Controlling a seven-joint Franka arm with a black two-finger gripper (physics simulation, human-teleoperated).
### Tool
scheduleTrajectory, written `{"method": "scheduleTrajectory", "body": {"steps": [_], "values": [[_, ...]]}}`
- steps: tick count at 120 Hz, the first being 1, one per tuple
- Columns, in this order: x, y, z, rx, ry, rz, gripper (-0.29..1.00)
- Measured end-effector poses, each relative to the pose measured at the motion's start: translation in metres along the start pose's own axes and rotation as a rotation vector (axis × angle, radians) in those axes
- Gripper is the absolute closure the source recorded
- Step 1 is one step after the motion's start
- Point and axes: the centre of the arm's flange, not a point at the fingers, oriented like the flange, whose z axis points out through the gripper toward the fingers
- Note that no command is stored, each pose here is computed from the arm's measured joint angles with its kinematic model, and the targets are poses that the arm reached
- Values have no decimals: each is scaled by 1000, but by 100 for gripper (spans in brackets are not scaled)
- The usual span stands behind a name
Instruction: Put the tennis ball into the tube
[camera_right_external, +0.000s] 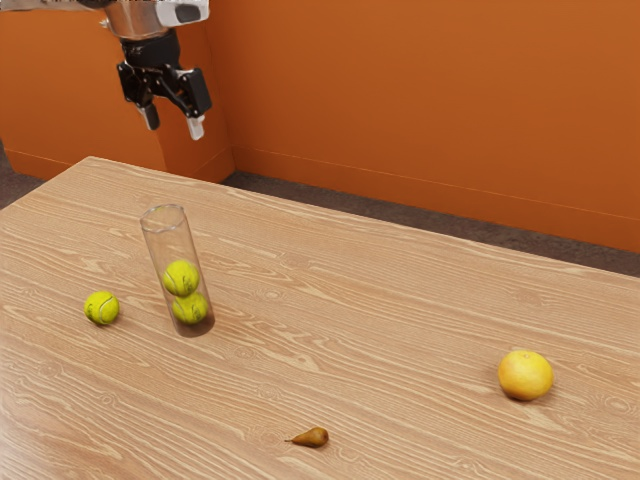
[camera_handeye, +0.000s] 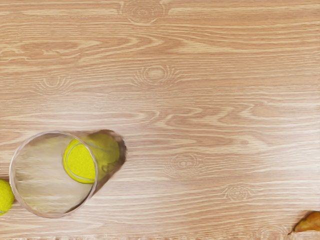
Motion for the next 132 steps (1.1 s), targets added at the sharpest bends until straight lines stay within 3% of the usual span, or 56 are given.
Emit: {"method": "scheduleTrajectory", "body": {"steps": [17, 25, 41, 73, 108, 132], "values": [[-4, -2, 20, 19, -68, 25, 2], [-30, -37, 42, -21, -108, -9, 2], [-94, -129, 154, -88, -202, -152, 2], [-115, -167, 276, -44, -229, -224, 2], [-121, -212, 329, 21, -185, -299, 2], [-101, -237, 346, 52, -131, -337, 2]]}}
